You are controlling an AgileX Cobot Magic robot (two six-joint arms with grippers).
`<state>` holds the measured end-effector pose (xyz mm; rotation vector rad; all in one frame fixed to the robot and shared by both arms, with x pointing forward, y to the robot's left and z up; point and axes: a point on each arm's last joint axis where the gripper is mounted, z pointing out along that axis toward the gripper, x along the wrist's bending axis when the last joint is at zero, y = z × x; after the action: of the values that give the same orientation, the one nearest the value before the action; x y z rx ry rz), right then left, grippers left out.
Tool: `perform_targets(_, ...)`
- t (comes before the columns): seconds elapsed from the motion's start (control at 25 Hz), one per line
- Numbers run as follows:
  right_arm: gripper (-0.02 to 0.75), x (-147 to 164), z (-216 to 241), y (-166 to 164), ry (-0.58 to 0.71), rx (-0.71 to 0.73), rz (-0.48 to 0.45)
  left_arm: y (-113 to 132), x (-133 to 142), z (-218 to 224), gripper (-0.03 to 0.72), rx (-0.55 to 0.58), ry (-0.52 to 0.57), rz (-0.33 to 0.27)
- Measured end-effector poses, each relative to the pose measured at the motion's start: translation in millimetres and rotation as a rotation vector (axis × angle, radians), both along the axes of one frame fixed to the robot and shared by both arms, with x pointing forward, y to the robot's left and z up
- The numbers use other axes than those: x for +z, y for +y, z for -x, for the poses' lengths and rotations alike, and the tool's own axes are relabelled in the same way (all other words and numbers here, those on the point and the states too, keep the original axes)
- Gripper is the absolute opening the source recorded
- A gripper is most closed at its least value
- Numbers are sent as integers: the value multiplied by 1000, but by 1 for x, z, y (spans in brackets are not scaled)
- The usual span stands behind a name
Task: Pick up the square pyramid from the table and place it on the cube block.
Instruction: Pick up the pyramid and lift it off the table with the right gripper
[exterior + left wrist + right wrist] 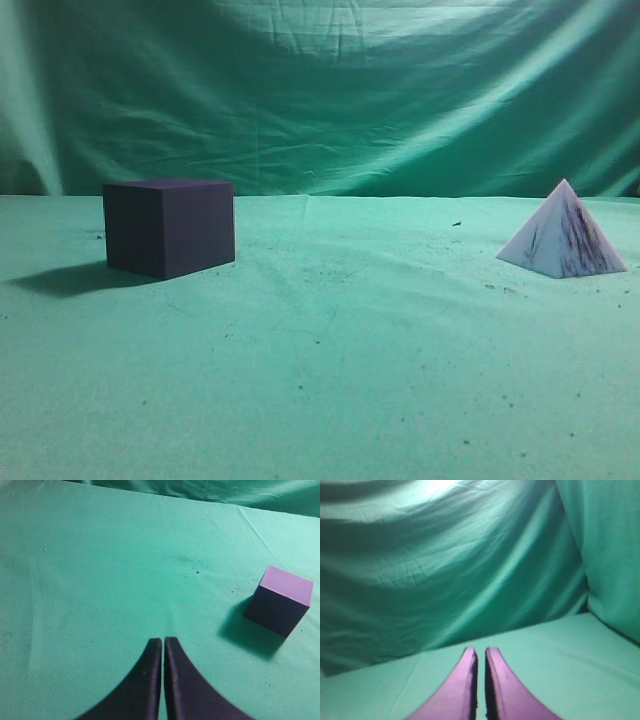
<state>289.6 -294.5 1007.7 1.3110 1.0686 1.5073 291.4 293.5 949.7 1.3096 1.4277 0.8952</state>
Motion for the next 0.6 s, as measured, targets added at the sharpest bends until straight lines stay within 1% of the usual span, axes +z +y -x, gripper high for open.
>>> perform_targets(0.08, 49, 17, 2, 2, 123, 23, 14, 0, 0, 0, 0, 0, 0, 0)
perform_targets(0.16, 49, 31, 2, 4, 315, 52, 39, 0, 0, 0, 0, 0, 0, 0)
perform_targets(0.24, 49, 47, -4, 6, 479, 82, 103, 0, 0, 0, 0, 0, 0, 0)
perform_targets(0.32, 49, 56, -13, 8, 617, 119, 185, 0, 0, 0, 0, 0, 0, 0)
perform_targets(0.4, 49, 61, -25, 9, 727, 151, 234, 0, 0, 0, 0, 0, 0, 0)
perform_targets(0.44, 49, 62, -31, 10, 764, 164, 249, 0, 0, 0, 0, 0, 0, 0)
perform_targets(0.52, 49, 65, -43, 13, 818, 218, 314, 0, 0, 0, 0, 0, 0, 0)
perform_targets(0.56, 0, 68, -50, 17, 841, 270, 345, 0, 0, 0, 0, 0, 0, 0)
perform_targets(0.6, 0, 70, -54, 21, 866, 325, 366, 0, 0, 0, 0, 0, 0, 0)
